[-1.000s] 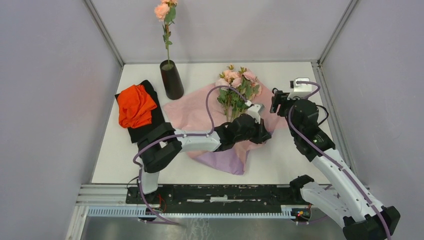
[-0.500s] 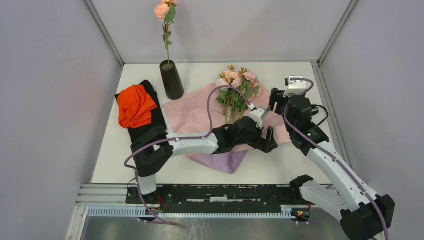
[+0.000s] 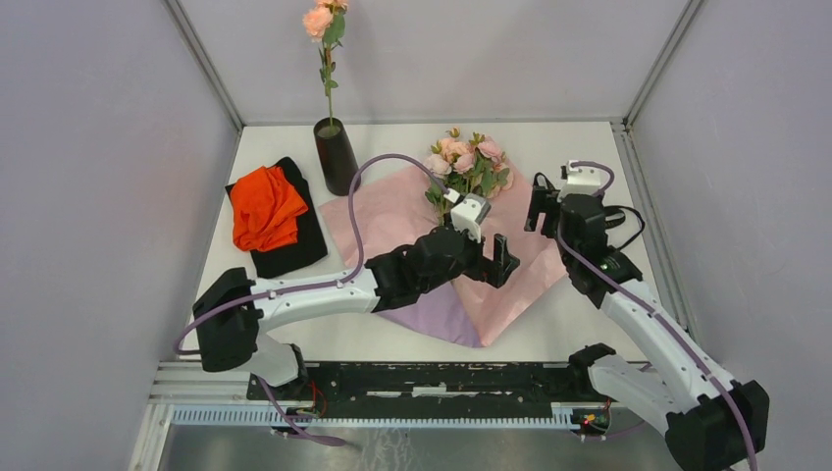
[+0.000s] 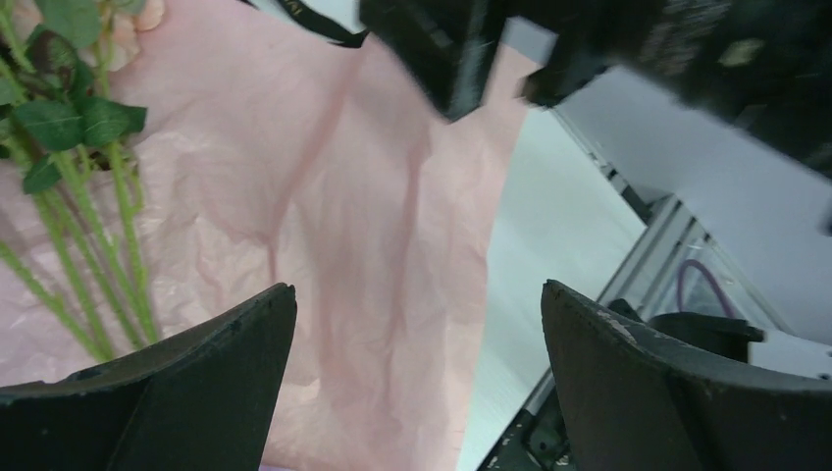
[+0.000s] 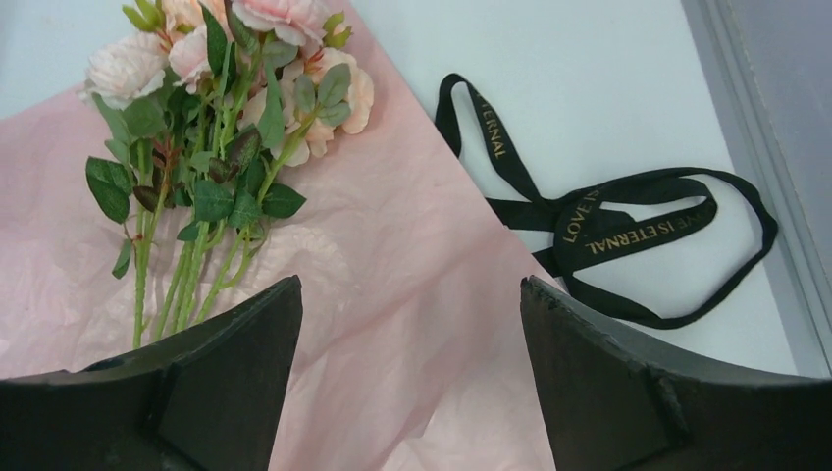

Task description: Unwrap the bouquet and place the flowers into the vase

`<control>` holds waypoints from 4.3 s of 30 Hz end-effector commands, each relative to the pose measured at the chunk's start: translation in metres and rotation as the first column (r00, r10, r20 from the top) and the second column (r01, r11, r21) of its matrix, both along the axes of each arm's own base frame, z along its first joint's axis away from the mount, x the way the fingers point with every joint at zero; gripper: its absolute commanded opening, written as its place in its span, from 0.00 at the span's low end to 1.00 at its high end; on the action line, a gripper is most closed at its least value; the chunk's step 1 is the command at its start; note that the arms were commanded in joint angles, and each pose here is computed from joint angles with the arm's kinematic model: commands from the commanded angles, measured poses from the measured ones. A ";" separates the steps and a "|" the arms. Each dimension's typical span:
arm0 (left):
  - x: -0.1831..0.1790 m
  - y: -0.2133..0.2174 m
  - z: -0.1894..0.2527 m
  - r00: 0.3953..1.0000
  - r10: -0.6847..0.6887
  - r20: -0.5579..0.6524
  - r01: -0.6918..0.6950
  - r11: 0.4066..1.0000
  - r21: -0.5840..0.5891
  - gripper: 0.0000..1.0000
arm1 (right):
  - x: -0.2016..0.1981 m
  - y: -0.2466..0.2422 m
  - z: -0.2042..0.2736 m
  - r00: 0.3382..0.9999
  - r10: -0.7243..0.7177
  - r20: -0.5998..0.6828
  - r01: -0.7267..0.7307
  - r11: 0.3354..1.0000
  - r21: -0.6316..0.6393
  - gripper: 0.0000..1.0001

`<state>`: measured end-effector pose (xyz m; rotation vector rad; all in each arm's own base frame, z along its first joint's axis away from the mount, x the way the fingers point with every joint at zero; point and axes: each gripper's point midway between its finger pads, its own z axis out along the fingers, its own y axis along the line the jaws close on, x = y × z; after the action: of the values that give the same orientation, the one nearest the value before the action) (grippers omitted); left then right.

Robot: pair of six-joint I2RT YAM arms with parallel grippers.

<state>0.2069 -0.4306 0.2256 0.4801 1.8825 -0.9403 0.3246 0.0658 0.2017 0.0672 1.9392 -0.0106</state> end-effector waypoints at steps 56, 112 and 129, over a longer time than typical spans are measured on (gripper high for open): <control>0.010 0.058 -0.057 0.995 0.104 0.007 -0.104 0.985 0.135 1.00 | -0.046 -0.018 -0.136 0.951 -0.184 -0.248 0.219 0.968 0.124 0.00; -0.039 0.049 -0.119 0.940 -0.026 -0.339 0.067 0.992 0.111 1.00 | 0.023 -0.034 -0.039 0.988 -0.152 -0.039 0.156 0.979 0.133 0.67; -0.147 0.121 -0.144 0.797 -0.064 -0.601 0.255 0.937 0.238 1.00 | 0.037 -0.017 -0.066 0.992 -0.101 -0.079 0.114 0.977 0.179 0.67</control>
<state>0.0931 -0.3146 0.0760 0.5612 2.5264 -0.8870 0.3526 0.0417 0.1289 0.2948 2.0390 0.0492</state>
